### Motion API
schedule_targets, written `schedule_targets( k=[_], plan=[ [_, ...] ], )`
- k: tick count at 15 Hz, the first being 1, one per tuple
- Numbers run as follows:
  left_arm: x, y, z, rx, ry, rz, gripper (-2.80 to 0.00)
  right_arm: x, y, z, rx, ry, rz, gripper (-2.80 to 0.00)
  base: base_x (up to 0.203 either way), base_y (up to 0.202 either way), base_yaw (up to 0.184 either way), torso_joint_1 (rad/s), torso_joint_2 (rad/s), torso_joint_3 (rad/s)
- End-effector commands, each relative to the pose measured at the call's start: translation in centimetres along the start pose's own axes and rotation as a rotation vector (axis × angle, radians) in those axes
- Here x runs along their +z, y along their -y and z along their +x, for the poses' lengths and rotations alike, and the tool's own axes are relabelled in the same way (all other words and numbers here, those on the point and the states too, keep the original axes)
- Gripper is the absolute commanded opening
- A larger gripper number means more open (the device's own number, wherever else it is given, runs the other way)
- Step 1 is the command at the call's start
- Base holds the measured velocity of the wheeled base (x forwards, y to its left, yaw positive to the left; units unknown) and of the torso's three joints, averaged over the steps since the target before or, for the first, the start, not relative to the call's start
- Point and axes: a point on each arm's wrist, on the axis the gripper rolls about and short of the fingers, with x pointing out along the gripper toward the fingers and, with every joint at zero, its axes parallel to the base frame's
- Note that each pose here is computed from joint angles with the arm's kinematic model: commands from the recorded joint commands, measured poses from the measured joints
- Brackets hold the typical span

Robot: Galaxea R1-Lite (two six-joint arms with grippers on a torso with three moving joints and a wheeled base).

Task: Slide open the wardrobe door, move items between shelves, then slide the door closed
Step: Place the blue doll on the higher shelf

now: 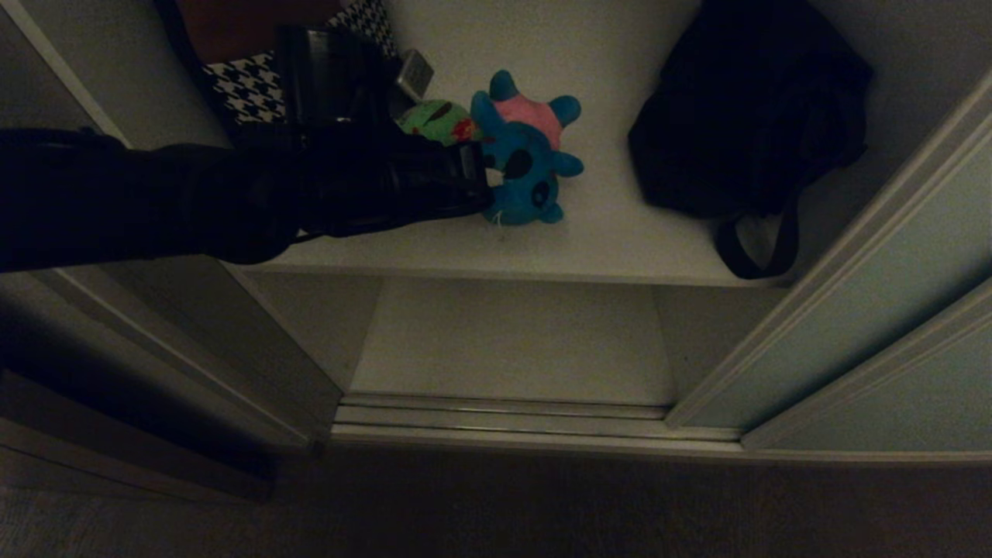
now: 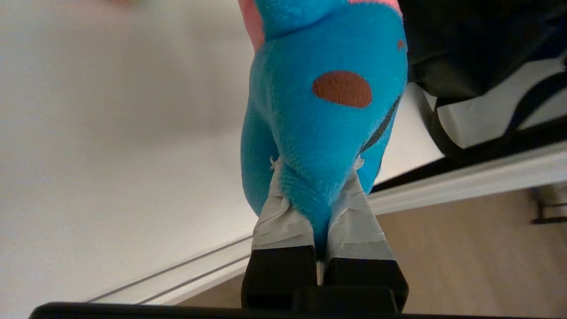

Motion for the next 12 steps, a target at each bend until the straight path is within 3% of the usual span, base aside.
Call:
schedule_targets(
  k=[1,6,12],
  plan=[
    [-2.0,-0.6,2.3,0.001,-0.045,-0.021,-2.80,0.0,0.0,0.0,0.002,0.003,-0.001,-2.80,0.000,0.000,0.000,0.000,0.00,0.000],
    [-3.0,-0.9,4.4,-0.001,-0.056,-0.033,-2.80,0.0,0.0,0.0,0.001,0.002,-0.001,-2.80,0.000,0.000,0.000,0.000,0.00,0.000],
    [-2.6,-0.9,6.5,0.061,0.010,-0.053,-2.80,0.0,0.0,0.0,0.000,0.002,-0.001,-2.80,0.000,0.000,0.000,0.000,0.00,0.000]
  ],
)
